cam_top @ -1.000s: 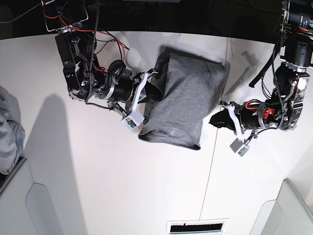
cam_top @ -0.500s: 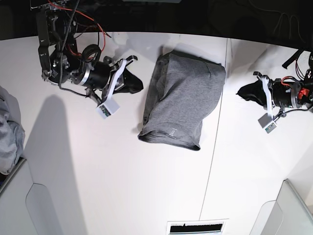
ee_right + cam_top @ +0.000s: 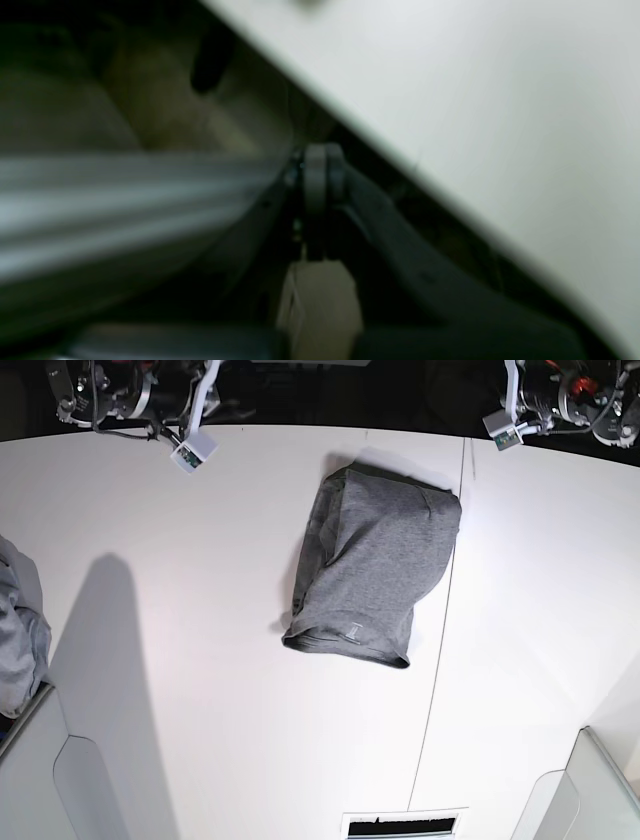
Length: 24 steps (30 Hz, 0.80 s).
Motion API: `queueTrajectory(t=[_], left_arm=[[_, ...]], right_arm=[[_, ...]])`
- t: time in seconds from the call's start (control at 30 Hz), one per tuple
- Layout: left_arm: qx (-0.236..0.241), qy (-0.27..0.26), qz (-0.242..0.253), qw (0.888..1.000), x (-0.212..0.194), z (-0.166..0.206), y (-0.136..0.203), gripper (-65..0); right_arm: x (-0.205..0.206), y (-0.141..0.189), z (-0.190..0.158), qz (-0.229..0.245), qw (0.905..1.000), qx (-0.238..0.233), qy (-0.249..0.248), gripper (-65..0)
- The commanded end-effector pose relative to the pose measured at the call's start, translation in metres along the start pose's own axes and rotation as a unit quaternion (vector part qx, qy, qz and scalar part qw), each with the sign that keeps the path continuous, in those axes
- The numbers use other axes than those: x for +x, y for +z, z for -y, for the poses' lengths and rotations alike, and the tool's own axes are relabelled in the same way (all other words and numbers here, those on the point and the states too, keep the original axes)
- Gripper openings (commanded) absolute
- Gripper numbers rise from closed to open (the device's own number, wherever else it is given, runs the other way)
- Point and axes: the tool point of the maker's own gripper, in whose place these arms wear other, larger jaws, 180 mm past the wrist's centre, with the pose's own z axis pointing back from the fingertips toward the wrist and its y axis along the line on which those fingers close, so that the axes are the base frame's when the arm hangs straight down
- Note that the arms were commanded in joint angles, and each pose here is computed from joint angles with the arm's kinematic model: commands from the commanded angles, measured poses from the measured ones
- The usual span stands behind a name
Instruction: Layout the t-shirt on the table in an organized manner, then fold the t-shirt properly
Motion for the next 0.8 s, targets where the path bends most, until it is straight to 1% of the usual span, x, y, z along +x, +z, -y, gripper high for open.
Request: queueTrajectory(t=[0.0,0.1,0.2,0.27,0.33,0.47,0.53,0.6,0.67,0.77], left_arm=[[-0.001,-0.007,0.006,1.0,-0.001,0.005,0.0,-64.3],[0.001,0.001,-0.006,1.0,-0.022,0.017,-0.014,-64.3],[0.013,0.009,-0.029,0.999,-0.046,0.017,-0.03,-64.3],[0.016,0.025,-0.041,0.999,-0.064,0.015,-0.044,-64.3],[0.011,0.049,-0.054,0.997,-0.081,0.014,-0.061,-64.3],[-0.012,0.096,-0.101,0.99,-0.111,0.013,-0.101,-64.3],[0.0,0.129,-0.131,0.983,-0.123,0.006,-0.121,-64.4],[0.0,0.142,-0.164,0.976,-0.13,0.003,-0.139,-64.4],[-0.011,0.146,-0.18,0.973,-0.128,0.006,-0.155,-64.4],[-0.026,0.14,-0.177,0.974,-0.112,0.008,-0.174,-64.4]], right_arm=[[-0.003,0.003,-0.006,0.001,0.9999,0.009,0.007,-65.0],[-0.039,0.0,-0.016,-0.057,0.9979,0.01,0.029,-65.0],[-0.073,-0.008,-0.023,-0.106,0.9928,0.011,0.054,-65.0],[-0.098,-0.015,-0.021,-0.14,0.9883,0.009,0.06,-65.0],[-0.127,-0.019,-0.017,-0.179,0.9827,0.006,0.045,-65.0],[-0.176,-0.027,-0.004,-0.228,0.9736,0.003,-0.001,-65.0],[-0.194,-0.032,0.001,-0.253,0.9673,-0.001,-0.022,-65.0],[-0.207,-0.038,0.006,-0.275,0.9608,-0.004,-0.037,-65.0],[-0.215,-0.042,0.011,-0.295,0.9542,-0.007,-0.052,-65.0],[-0.214,-0.05,0.017,-0.298,0.9522,-0.011,-0.065,-65.0]])
